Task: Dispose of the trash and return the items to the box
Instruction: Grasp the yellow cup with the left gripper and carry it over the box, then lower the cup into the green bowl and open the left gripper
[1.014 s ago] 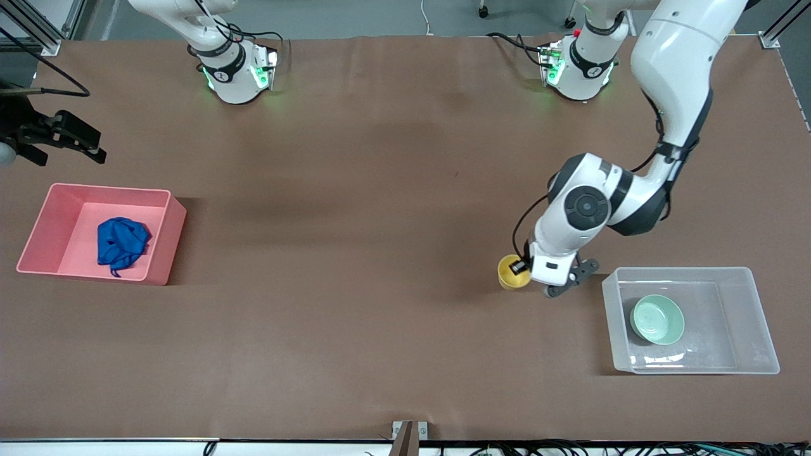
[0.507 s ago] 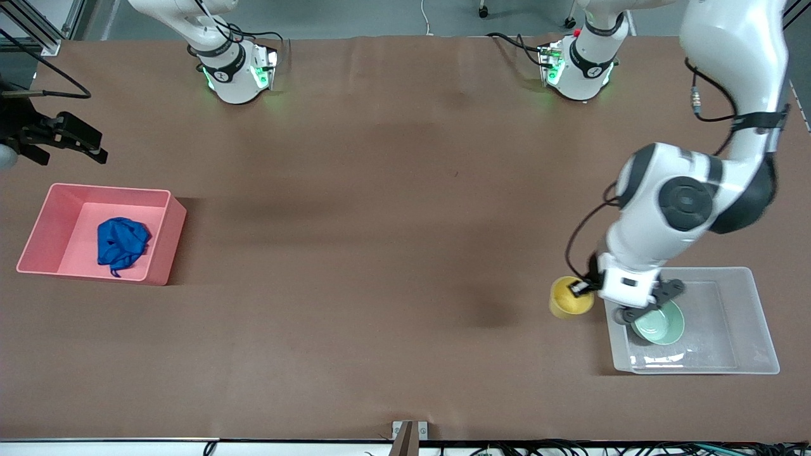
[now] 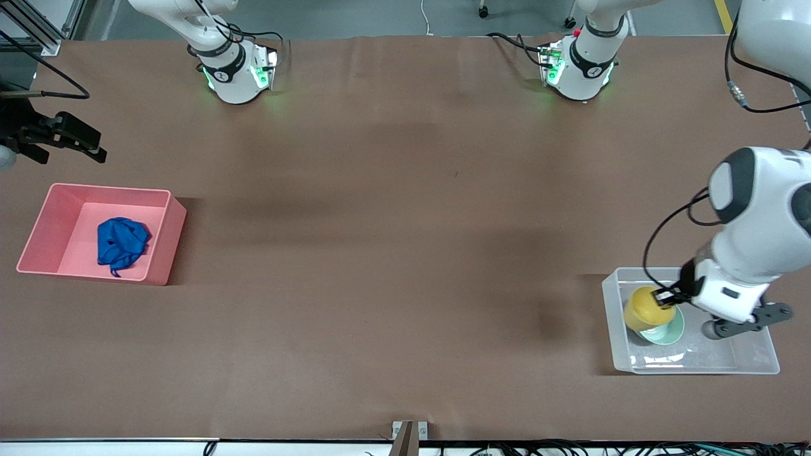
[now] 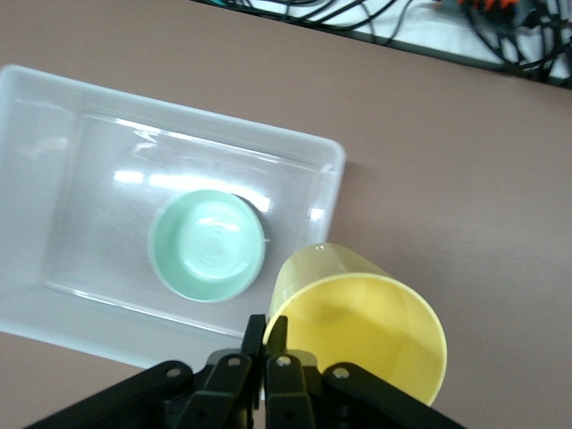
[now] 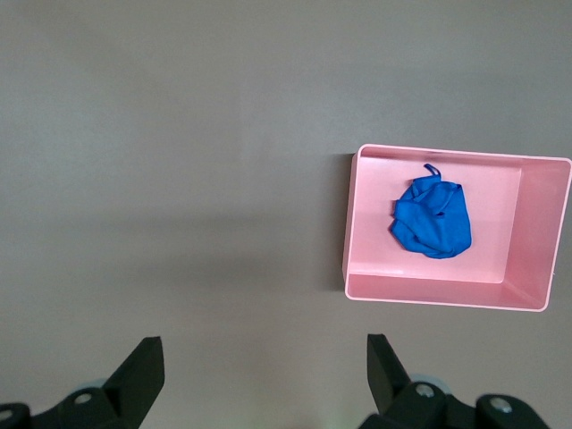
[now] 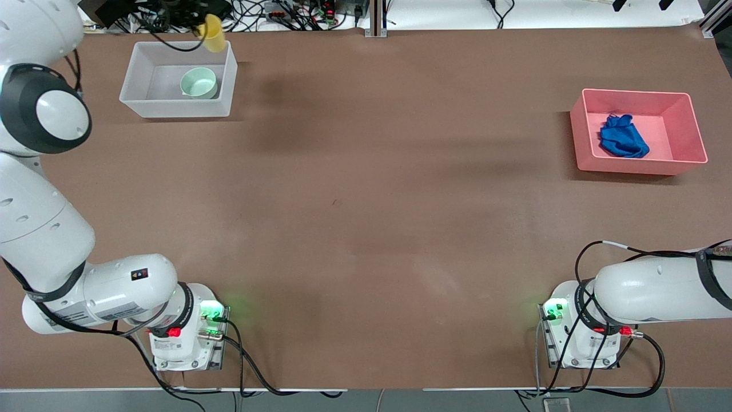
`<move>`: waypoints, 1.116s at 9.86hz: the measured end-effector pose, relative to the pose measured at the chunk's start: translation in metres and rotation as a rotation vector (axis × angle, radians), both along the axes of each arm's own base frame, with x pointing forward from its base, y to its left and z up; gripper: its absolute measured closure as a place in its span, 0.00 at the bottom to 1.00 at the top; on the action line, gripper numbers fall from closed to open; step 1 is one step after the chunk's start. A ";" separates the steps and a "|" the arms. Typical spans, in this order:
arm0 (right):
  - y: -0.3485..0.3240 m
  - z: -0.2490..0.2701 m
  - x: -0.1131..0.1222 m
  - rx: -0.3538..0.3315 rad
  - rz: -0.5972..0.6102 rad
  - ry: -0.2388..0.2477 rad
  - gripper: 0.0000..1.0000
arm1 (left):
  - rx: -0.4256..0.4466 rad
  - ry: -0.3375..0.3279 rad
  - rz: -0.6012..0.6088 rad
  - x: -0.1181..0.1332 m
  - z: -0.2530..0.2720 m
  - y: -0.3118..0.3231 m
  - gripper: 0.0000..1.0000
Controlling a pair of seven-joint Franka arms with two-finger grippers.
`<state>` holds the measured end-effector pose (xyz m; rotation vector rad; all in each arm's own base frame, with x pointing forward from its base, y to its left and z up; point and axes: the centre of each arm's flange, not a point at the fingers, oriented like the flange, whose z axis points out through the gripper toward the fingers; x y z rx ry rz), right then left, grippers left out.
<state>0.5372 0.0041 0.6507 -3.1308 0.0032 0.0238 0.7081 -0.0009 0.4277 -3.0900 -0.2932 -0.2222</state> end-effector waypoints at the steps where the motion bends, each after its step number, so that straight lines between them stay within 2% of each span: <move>1: 0.000 0.000 0.000 0.000 0.000 0.000 0.00 | 0.008 0.010 -0.039 0.000 -0.005 0.025 0.97; 4: 0.000 0.000 0.000 0.000 -0.001 0.001 0.00 | 0.015 0.031 -0.137 0.003 -0.021 0.071 0.97; 8: -0.001 -0.001 0.000 0.000 -0.002 0.003 0.00 | 0.013 0.020 -0.268 0.017 -0.062 0.104 0.97; 11: -0.001 -0.001 0.000 0.000 -0.002 0.004 0.00 | -0.010 0.041 -0.280 0.021 -0.104 0.110 0.97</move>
